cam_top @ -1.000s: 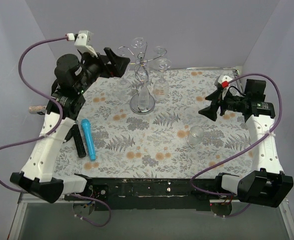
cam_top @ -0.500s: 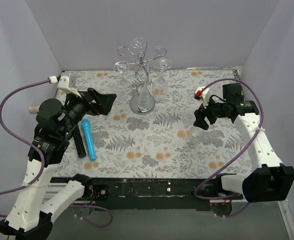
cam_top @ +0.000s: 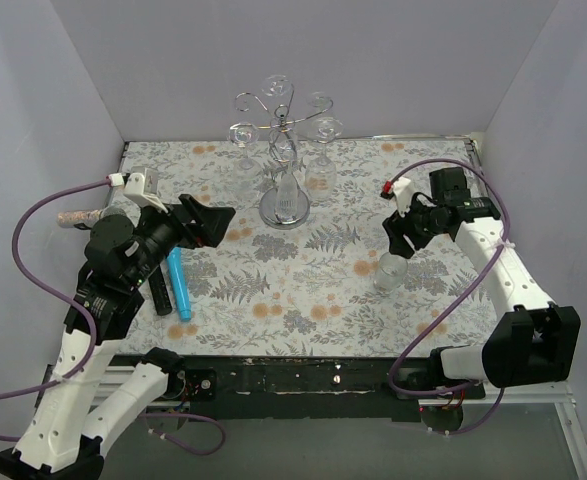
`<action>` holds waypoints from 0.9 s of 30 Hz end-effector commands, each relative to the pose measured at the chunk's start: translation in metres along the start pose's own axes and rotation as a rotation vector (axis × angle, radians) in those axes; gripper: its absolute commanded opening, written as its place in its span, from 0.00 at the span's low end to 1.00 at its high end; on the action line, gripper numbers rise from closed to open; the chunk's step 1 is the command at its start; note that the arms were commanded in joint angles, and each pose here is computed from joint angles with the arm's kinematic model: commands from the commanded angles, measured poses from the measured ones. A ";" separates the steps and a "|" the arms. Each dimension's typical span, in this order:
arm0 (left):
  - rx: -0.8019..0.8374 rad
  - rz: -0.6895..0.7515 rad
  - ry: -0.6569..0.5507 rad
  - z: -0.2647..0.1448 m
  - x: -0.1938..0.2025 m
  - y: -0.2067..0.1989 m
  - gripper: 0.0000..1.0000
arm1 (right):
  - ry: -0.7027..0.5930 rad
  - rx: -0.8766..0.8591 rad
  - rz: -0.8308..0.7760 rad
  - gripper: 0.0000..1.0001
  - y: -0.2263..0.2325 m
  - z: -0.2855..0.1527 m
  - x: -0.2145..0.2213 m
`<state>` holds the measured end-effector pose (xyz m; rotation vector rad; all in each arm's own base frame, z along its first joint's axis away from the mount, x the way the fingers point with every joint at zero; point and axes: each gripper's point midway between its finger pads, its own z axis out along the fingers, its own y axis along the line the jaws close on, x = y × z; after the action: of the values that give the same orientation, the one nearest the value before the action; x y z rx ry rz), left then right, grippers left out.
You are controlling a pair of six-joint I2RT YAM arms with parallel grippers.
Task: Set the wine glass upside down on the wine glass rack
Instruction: Pick up the wine glass at the center of the board.
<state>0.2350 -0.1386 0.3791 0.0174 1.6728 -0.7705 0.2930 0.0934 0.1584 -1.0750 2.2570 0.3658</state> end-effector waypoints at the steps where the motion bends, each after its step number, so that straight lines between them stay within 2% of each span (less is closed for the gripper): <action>1: 0.023 -0.004 -0.026 -0.004 -0.003 -0.004 0.98 | 0.028 -0.025 -0.002 0.71 0.013 -0.005 0.011; 9: 0.066 0.022 0.001 -0.002 0.008 -0.007 0.98 | 0.094 -0.007 0.001 0.71 0.010 0.003 0.030; 12: 0.077 0.025 0.010 -0.001 0.010 -0.008 0.98 | 0.108 -0.006 0.013 0.67 0.008 0.008 0.033; 20: 0.090 0.013 0.027 -0.005 0.021 -0.007 0.98 | 0.123 -0.027 0.035 0.49 0.011 0.012 0.038; 27: 0.109 0.001 0.025 -0.009 0.023 -0.010 0.98 | 0.149 -0.039 0.057 0.40 0.013 0.018 0.046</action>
<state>0.2222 -0.1493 0.3598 0.0912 1.6783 -0.8374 0.2709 0.0815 0.1246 -1.0961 2.3947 0.3498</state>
